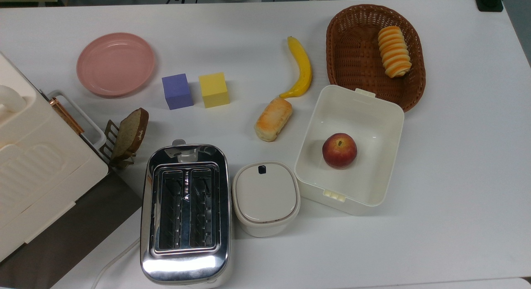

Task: Put the purple cube on a plate
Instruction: 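Move the gripper down toward the purple cube beside the yellow cube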

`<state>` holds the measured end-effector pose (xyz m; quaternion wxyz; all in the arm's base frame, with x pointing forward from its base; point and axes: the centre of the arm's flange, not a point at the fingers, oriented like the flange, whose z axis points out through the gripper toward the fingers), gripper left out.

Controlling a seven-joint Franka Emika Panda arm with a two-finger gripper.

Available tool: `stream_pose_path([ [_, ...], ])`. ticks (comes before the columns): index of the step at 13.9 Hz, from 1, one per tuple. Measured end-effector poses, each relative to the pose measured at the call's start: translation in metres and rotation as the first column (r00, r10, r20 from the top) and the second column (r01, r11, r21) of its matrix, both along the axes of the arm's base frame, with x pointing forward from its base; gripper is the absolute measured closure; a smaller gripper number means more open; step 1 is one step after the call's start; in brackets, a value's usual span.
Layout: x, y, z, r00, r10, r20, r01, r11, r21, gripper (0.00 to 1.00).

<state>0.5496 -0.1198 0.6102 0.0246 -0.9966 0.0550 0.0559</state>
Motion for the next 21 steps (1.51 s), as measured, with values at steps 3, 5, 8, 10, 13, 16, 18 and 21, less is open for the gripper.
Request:
stream_pose_path([
  [3,0.001,0.004,-0.001,1.000,0.008,-0.002,-0.008,1.000,0.001,0.00],
  [5,0.001,0.004,-0.001,1.000,0.008,-0.002,-0.008,1.000,0.001,0.00],
  [8,0.001,0.004,-0.001,1.000,0.008,-0.002,-0.008,1.000,0.001,0.00],
  [10,0.002,0.004,-0.002,1.000,0.009,-0.003,-0.009,1.000,0.001,0.00],
  [13,0.004,0.007,-0.004,1.000,0.014,-0.007,-0.014,1.000,0.002,0.00],
  [16,0.005,0.012,-0.005,1.000,0.024,-0.010,-0.024,1.000,0.002,0.00],
  [18,0.006,0.016,-0.006,0.999,0.029,-0.012,-0.029,1.000,0.000,0.00],
  [21,0.005,0.017,-0.008,0.999,0.029,-0.016,-0.029,1.000,-0.005,0.00],
])
